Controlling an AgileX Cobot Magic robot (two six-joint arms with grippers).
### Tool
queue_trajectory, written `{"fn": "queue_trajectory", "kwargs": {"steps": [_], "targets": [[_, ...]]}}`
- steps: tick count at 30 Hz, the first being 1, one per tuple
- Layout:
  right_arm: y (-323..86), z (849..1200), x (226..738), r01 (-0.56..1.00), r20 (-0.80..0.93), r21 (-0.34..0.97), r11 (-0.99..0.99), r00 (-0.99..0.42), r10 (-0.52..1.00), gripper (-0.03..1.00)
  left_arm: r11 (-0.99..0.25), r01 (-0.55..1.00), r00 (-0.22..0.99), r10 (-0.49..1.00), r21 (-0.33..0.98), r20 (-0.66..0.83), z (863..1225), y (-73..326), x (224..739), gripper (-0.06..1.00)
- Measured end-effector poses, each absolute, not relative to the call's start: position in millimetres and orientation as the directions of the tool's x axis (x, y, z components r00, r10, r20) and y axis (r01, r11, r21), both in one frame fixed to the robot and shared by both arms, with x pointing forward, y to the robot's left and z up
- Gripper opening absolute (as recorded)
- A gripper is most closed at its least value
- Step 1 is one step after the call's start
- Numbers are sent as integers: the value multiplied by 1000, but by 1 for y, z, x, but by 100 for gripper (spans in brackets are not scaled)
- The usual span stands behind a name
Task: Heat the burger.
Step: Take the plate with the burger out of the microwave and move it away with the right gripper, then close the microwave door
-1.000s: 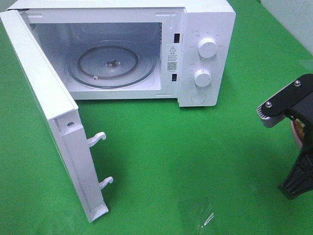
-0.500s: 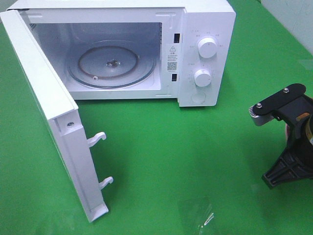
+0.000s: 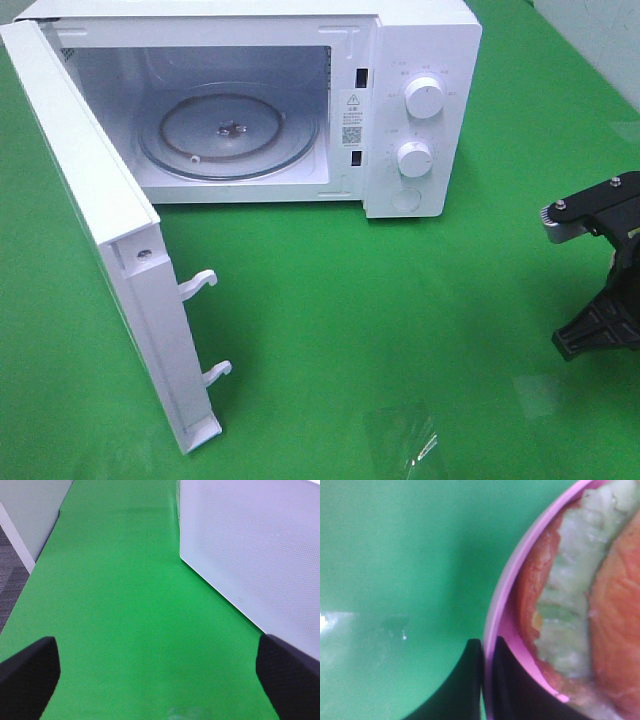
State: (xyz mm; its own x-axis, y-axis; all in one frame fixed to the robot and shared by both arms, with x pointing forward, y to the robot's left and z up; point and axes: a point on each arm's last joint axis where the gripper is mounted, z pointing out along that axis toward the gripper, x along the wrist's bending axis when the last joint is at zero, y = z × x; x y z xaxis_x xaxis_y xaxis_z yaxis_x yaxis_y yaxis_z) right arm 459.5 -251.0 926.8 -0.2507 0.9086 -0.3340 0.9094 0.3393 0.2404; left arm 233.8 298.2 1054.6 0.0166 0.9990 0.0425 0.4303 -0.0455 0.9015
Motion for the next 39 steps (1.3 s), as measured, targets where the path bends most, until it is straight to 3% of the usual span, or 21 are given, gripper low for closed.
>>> {"fn": "queue_trajectory", "kwargs": {"steps": [11,28,31,32,33,34,39], "targets": [[-261,904,469,931,-312,196,309,-240,919,2,-46,430,17,999,902,42,1055,298,234,99],[-256,902,470,935,-261,226,273,-212,942,7,-46,430,17,999,902,42,1055,298,234,99],[-256,903,471,933,-257,235,274,-212,943,16,-46,430,17,999,902,42,1055,298,234,99],[-256,903,471,932,-256,239,273,-211,943,23,-46,430,17,999,902,42,1055,298,234,99],[-256,903,471,932,-256,239,273,-211,943,23,-46,430,17,999,902,42,1055,298,234,99],[-255,905,471,932,-250,245,266,-204,947,31,-46,430,17,999,902,42,1055,298,234,99],[-254,911,470,930,-231,266,255,-195,953,40,-46,430,17,999,902,42,1055,298,234,99]]}}
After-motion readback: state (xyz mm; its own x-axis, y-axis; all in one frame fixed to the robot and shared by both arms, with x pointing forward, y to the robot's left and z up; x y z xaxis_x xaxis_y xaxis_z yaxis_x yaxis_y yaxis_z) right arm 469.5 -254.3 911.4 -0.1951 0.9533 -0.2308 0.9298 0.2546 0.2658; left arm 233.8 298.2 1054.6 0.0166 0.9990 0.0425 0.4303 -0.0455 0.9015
